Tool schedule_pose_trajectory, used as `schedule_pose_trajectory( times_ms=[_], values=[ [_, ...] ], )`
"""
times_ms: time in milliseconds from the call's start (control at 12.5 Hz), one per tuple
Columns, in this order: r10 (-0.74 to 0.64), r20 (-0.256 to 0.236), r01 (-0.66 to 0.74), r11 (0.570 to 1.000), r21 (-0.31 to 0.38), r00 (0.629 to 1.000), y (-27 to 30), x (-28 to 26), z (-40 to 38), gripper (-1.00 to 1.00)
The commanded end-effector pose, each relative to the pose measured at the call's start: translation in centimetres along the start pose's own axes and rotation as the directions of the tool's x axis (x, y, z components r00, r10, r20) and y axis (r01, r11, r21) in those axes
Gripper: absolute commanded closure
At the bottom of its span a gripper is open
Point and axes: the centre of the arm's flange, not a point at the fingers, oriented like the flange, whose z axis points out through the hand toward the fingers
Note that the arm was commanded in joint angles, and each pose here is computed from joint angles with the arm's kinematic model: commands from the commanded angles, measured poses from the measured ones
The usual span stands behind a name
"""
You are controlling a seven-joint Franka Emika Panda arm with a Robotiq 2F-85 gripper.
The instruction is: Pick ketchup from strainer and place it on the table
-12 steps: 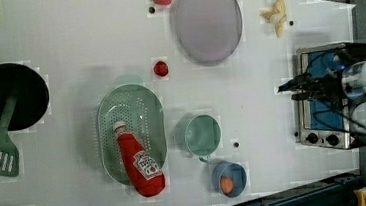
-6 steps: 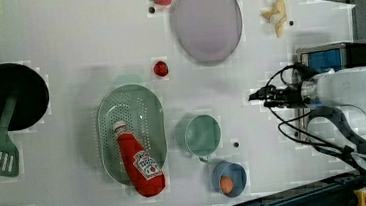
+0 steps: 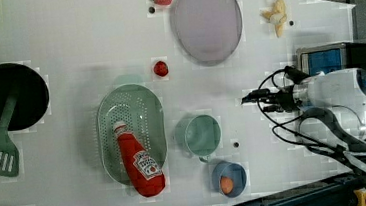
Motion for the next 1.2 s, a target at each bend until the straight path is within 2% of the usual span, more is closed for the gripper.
schedule_pose_trajectory(
  times_ms=[80,240,400,480,640,800,1200],
  values=[
    [0.090,-0.192,-0.074,0.993,0.091,0.977,-0.7,3.3,-14.7,-1.00],
    [0.233,-0.153,-0.220,0.971,0.097,0.960,-1.2,3.2,-21.0,-1.00],
    [0.333,-0.091,-0.328,0.943,0.064,0.939,-1.7,2.7,-26.8,-1.00],
    [0.358,-0.076,-0.355,0.933,0.053,0.931,-2.0,2.5,-29.7,-1.00],
    [0.400,-0.065,-0.397,0.916,0.047,0.914,-2.2,2.2,-34.2,-1.00],
    [0.401,-0.067,-0.398,0.916,0.053,0.914,-2.1,1.8,-37.1,-1.00],
    [0.405,-0.059,-0.403,0.914,0.045,0.913,-1.9,1.9,-37.2,-1.00]
  ],
)
